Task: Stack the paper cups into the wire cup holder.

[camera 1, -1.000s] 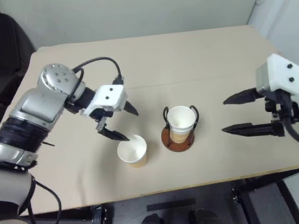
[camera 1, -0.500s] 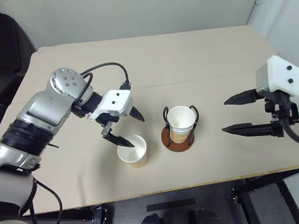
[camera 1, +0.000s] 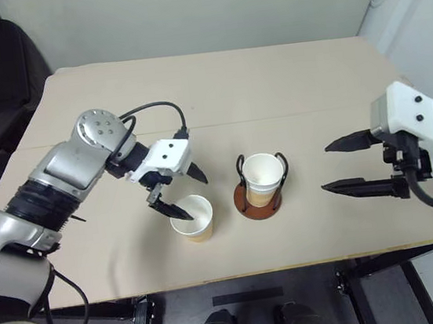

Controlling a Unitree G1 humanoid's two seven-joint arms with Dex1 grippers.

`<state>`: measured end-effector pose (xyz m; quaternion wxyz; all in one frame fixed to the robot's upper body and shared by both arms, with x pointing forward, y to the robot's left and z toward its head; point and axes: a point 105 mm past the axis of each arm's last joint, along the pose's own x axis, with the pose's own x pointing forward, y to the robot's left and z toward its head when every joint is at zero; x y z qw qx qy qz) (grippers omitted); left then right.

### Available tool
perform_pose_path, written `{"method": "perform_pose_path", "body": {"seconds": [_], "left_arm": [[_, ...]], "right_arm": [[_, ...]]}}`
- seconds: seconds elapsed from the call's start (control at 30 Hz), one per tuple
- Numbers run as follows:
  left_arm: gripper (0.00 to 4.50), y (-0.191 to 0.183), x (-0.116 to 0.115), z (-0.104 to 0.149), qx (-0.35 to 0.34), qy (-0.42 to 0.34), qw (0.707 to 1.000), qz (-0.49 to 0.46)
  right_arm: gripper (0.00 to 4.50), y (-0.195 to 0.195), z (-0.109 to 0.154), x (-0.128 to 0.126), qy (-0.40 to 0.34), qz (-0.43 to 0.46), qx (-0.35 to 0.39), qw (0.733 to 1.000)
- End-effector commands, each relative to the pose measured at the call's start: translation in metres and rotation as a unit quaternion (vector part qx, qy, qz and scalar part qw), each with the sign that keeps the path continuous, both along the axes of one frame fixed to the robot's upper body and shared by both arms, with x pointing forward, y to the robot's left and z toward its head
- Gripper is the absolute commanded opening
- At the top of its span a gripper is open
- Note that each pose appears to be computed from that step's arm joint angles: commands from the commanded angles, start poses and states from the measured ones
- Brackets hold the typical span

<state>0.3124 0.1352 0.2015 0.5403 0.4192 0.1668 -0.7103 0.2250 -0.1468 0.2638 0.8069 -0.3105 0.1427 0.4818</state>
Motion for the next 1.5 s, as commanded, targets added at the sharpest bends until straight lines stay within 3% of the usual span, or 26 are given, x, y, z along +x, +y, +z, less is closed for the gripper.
{"method": "perform_pose_path", "body": {"seconds": [0.03,0.33,0.37,0.8,1.23,1.5], "left_arm": [[3.55,0.001,-0.005,-0.003,0.003,0.010,1.000,-0.015],[0.14,0.004,-0.005,-0.004,-0.013,0.033,0.999,0.005],[0.02,0.005,-0.005,-0.003,-0.014,0.034,0.999,0.007],[0.02,0.011,0.006,0.023,-0.025,0.012,0.999,0.023],[0.02,-0.030,0.006,0.108,-0.160,-0.009,0.987,-0.015],[0.02,-0.050,0.003,0.145,-0.214,-0.021,0.976,-0.042]], "right_arm": [[3.30,0.000,0.015,-0.001,-0.037,-0.001,0.009,0.999],[3.30,0.000,0.015,0.001,-0.039,-0.004,0.010,0.999],[3.30,0.000,0.015,0.001,-0.039,-0.004,0.010,0.999],[3.30,-0.007,0.016,0.005,-0.035,-0.010,0.005,0.999],[3.30,-0.020,0.016,0.016,-0.031,-0.014,0.003,0.999],[3.30,-0.019,0.014,0.017,-0.031,-0.012,0.004,0.999]]}}
